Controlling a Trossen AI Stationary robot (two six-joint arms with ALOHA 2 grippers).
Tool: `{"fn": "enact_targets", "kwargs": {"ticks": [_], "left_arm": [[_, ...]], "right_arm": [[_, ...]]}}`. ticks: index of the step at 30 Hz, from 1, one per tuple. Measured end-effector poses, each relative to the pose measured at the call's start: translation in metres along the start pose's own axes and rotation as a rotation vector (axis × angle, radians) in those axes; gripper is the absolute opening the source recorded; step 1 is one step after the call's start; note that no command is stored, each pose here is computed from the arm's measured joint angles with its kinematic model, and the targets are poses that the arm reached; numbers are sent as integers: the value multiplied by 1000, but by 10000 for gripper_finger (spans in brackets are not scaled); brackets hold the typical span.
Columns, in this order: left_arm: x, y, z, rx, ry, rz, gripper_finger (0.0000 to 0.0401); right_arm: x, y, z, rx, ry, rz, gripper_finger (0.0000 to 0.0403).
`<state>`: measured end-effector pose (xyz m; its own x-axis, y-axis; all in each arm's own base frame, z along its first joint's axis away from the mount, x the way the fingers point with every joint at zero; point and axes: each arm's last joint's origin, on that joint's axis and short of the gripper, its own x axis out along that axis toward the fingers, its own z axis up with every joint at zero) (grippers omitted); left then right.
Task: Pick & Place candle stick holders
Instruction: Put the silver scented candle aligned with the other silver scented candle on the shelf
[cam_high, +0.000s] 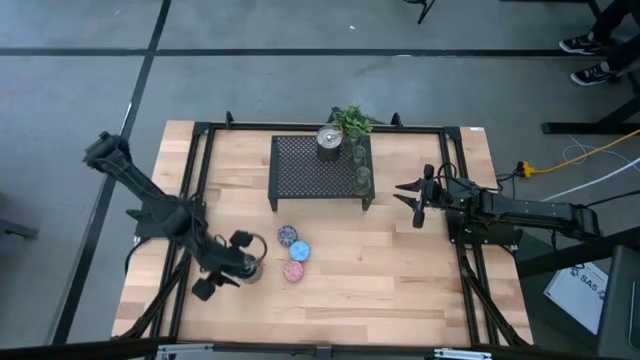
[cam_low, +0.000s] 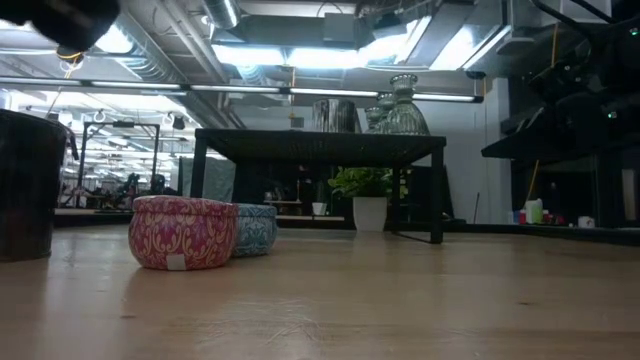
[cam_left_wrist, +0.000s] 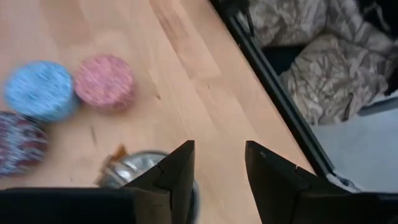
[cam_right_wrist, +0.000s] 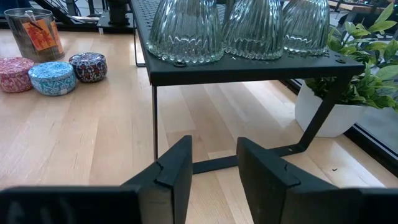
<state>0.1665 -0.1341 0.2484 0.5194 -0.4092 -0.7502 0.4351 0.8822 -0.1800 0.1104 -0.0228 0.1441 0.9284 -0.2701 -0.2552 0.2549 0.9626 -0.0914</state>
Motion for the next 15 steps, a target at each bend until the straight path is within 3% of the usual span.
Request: {"fn": "enact_targets", "kwargs": {"ticks": [15], "left_arm": [[31,-12,-10,-31,122,102,106]], "right_arm": [[0,0,0,0,0,0,128]]}}
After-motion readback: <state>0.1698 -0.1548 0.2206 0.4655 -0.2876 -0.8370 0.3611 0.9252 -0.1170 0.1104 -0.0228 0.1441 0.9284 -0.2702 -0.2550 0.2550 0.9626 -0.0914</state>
